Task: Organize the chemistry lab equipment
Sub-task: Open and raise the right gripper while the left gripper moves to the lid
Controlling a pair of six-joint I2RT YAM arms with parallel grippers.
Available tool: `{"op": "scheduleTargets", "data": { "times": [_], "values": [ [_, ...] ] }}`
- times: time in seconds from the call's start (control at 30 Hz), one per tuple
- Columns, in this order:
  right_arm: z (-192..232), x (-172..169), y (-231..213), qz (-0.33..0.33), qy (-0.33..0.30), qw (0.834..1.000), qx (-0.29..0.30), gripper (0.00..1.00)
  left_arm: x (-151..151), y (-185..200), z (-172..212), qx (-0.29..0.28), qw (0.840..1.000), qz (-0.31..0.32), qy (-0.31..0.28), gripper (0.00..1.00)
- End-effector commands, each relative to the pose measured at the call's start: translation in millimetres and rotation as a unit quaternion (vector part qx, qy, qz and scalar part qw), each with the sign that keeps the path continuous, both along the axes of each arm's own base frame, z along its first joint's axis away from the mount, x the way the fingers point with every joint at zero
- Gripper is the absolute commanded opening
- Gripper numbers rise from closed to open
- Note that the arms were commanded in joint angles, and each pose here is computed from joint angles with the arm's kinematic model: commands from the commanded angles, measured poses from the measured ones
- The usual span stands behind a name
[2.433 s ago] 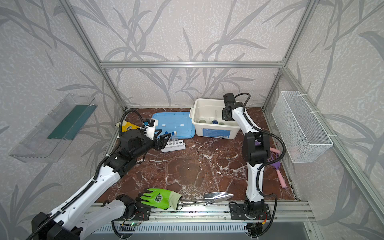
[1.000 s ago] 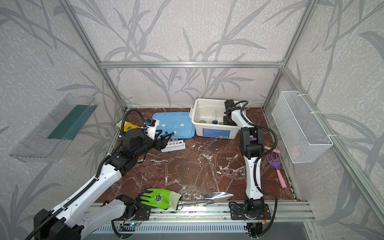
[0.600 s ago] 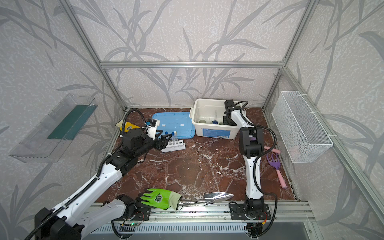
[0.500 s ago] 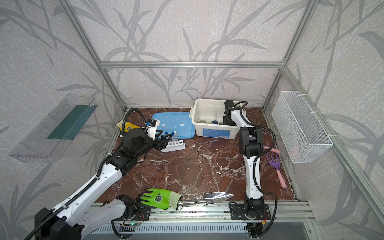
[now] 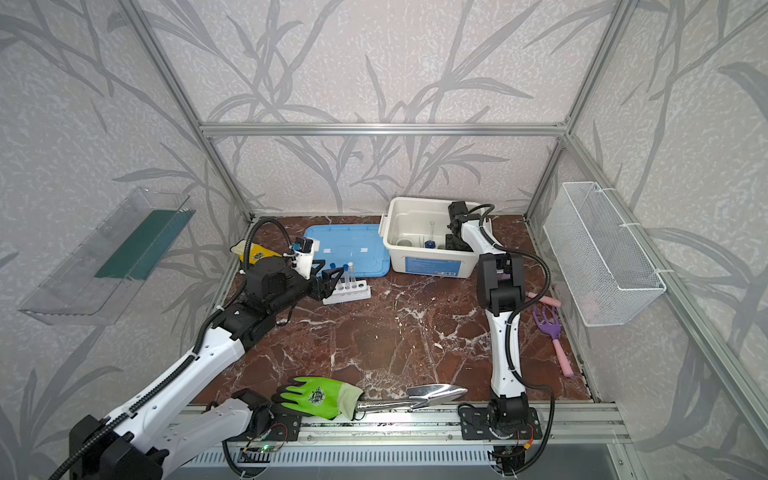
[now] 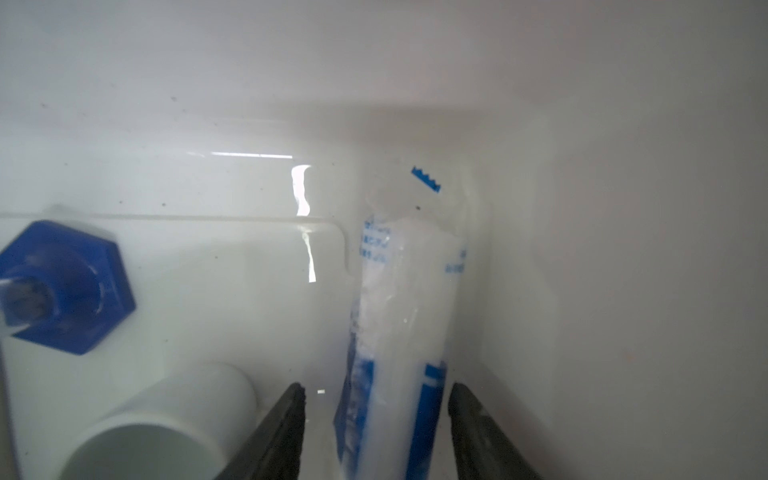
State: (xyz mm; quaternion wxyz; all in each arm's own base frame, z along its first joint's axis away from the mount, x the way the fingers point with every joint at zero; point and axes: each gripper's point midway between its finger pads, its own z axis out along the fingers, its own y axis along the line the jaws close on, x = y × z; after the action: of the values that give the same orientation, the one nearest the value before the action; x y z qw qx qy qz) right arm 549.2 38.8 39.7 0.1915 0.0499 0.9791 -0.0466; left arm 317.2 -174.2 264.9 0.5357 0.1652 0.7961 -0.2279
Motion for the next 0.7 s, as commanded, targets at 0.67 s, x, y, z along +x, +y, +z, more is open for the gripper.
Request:
{"op": "scheduleTargets", "data": {
  "times": [0.67],
  "values": [
    [219, -25, 52, 0.083, -0.218, 0.972, 0.025, 0.69, 32, 36, 48, -0.102, 0.992, 0.071, 0.024, 0.68]
  ]
}}
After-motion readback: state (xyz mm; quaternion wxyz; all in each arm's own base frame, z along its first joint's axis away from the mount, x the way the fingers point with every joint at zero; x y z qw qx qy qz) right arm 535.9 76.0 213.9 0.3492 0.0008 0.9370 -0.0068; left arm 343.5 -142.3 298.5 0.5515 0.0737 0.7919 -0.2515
